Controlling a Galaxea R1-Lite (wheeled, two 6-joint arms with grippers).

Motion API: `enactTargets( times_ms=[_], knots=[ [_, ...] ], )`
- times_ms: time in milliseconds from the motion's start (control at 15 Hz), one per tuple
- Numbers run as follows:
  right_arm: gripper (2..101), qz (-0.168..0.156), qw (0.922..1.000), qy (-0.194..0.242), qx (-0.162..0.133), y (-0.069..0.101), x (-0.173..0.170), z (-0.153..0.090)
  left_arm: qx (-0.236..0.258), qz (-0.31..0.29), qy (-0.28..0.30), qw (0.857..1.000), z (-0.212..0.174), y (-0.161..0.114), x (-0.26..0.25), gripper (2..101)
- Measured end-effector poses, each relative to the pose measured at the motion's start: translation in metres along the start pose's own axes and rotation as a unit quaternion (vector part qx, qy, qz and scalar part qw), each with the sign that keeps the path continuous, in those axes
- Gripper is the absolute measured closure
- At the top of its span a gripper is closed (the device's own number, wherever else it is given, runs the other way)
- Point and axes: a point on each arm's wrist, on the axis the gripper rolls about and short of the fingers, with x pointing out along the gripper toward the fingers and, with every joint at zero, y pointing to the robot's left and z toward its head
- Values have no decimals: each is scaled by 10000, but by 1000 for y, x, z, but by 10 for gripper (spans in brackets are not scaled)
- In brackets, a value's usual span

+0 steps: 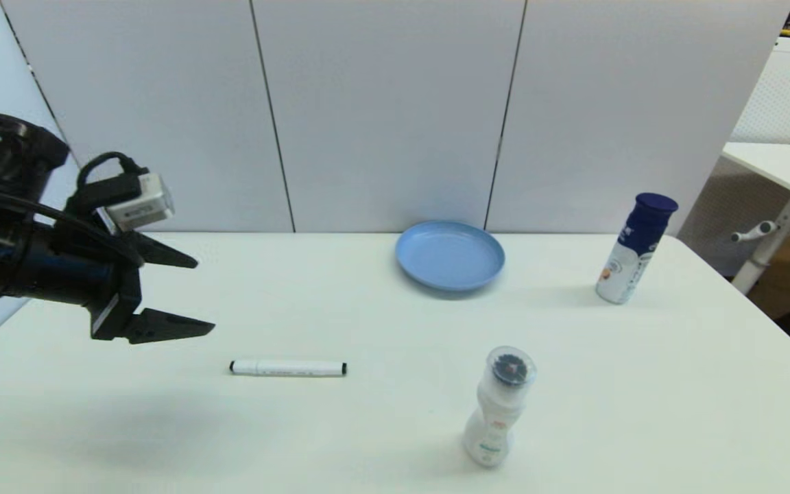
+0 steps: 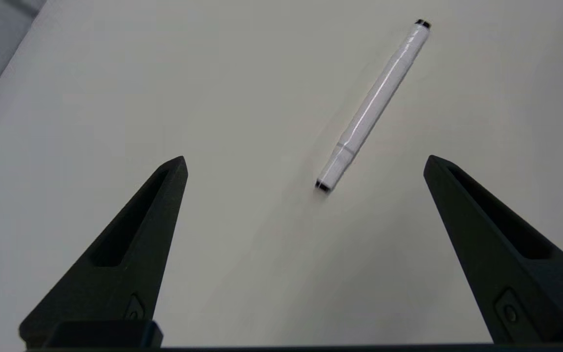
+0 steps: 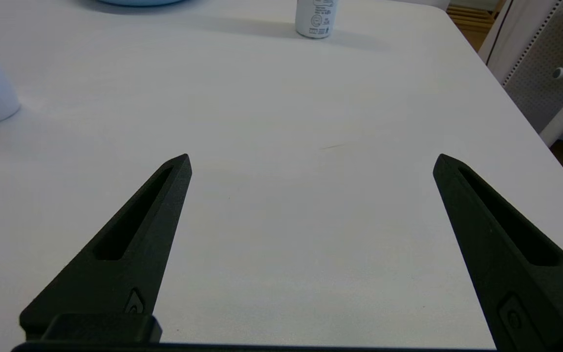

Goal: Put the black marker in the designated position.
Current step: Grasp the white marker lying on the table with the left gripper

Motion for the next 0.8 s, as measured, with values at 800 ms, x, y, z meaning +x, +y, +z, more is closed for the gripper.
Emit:
enactTargets(
  times_ms=[800],
  knots=[
    [43, 2, 10000, 0, 0, 0, 0, 0, 186, -2015, -289, 9789, -20, 0, 118, 53]
  ],
)
